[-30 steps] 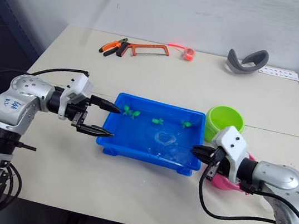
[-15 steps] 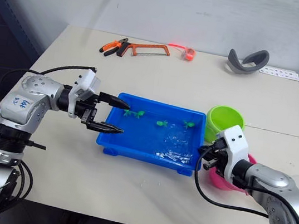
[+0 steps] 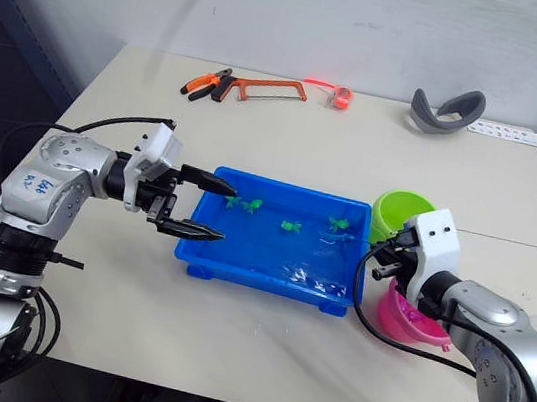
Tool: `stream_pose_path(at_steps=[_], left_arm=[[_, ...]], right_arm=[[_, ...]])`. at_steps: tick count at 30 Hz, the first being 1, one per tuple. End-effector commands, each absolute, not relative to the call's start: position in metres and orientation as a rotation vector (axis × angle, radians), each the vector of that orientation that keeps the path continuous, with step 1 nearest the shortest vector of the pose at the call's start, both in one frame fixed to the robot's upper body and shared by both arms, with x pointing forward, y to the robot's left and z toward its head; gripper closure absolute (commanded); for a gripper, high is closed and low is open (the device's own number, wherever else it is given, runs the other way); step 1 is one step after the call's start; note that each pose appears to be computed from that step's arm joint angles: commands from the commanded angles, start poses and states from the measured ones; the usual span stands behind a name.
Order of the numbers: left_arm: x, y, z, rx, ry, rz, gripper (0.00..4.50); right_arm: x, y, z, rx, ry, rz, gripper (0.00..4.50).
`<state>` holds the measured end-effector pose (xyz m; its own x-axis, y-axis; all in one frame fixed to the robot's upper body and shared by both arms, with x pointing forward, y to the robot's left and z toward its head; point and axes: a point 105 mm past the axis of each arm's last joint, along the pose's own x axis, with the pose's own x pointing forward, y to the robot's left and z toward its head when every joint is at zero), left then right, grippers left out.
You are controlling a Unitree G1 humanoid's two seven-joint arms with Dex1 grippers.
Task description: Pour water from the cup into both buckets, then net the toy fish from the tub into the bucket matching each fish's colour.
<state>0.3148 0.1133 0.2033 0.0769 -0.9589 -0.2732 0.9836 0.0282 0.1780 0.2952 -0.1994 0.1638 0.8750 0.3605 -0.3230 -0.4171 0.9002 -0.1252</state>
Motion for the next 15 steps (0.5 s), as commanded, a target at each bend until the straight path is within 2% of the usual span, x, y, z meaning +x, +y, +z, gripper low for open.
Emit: stream_pose_path(at_steps=[1, 8, 15], left_arm=[[0.315, 0.111, 0.213, 0.369, 0.049, -1.514, 0.06], [0.32, 0.105, 0.211, 0.364, 0.047, -1.539, 0.06], [0.325, 0.09, 0.209, 0.344, 0.036, -1.599, 0.06]], right_arm=[[0.29, -0.199, 0.178, -0.304, 0.212, 0.399, 4.5], [0.272, -0.185, 0.18, -0.488, 0.134, 0.501, 4.5], [0.25, -0.18, 0.187, -0.552, 0.053, 0.506, 4.5]])
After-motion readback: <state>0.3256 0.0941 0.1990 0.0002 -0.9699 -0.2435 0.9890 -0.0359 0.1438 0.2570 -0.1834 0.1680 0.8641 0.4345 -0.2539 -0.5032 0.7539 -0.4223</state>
